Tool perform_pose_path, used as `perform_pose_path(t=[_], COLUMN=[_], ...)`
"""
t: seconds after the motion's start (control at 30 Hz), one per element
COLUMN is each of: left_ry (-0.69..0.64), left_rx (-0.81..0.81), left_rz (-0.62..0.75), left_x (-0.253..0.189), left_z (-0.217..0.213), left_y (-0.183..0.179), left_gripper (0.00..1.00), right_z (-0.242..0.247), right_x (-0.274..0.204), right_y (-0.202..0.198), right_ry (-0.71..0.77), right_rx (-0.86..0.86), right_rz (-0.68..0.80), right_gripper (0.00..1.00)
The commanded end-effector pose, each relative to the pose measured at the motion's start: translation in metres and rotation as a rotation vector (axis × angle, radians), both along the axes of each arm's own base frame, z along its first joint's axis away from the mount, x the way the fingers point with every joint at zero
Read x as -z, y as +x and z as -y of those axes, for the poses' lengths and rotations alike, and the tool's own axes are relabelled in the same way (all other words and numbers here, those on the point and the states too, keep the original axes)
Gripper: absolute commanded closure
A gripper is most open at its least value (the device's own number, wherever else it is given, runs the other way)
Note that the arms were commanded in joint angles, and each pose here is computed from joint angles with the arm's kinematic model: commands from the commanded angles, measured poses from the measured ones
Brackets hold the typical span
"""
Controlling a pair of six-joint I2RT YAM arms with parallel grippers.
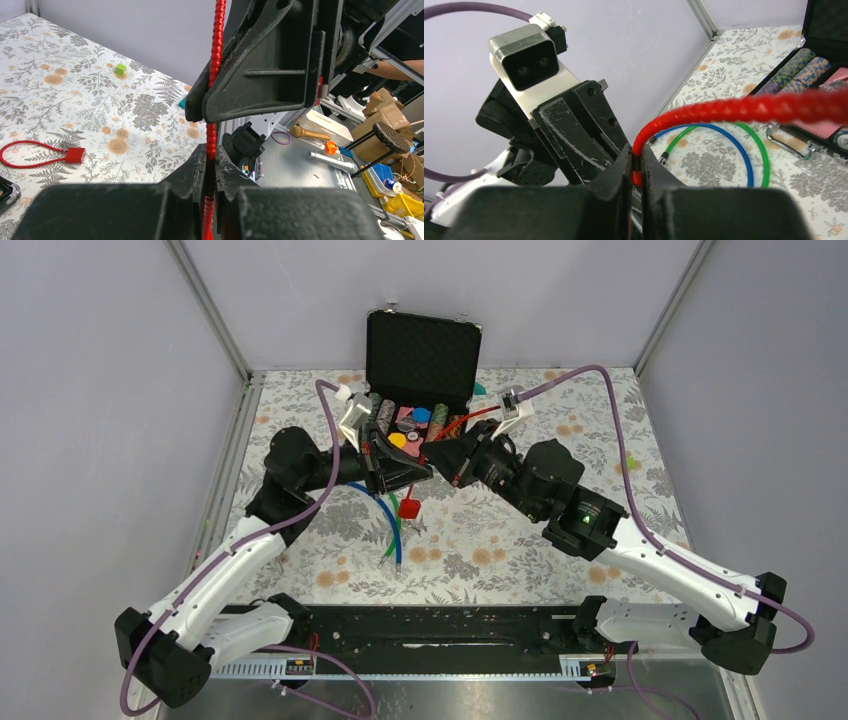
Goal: Lock with the key
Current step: Lock the lock.
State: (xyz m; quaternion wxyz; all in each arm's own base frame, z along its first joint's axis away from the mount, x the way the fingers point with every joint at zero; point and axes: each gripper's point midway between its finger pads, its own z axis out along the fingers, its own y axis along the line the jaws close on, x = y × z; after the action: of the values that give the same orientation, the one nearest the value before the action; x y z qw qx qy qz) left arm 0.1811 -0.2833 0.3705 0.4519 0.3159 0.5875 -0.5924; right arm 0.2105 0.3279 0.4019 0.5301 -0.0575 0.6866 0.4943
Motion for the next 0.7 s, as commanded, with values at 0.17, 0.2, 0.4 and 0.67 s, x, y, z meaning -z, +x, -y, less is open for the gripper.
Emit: perform_pose_path(t=[0.17, 0.2, 0.4, 0.67], left_ry=[-0.004, 0.006, 0.080, 0.091], left_rx=[-0.040, -0.063, -0.086, 0.001], left_rz=[0.063, 0.062, 0.023, 0.059], left_x=[-0.008, -0.005, 0.035, 0.056], left_z=[-0.008, -0.010, -0.010, -0.001], left_y=[-0.005, -0.001, 0.005, -0.014], left_gripper=[0.39, 0.34, 0.30, 0.32], right_z=[0.011, 0.013, 0.025, 0.037], right_x=[-0.045, -0.047, -0.054, -0.055], right_y=[0.000, -0.001, -0.003, -0.001], right_ry=[0.100, 0.099, 0.089, 0.087], right_rx=[0.029, 0.032, 0.058, 0.102], right_rz=[0.085, 0.092, 0.108, 0.068], right_gripper=[1.00, 1.00, 1.00, 1.00])
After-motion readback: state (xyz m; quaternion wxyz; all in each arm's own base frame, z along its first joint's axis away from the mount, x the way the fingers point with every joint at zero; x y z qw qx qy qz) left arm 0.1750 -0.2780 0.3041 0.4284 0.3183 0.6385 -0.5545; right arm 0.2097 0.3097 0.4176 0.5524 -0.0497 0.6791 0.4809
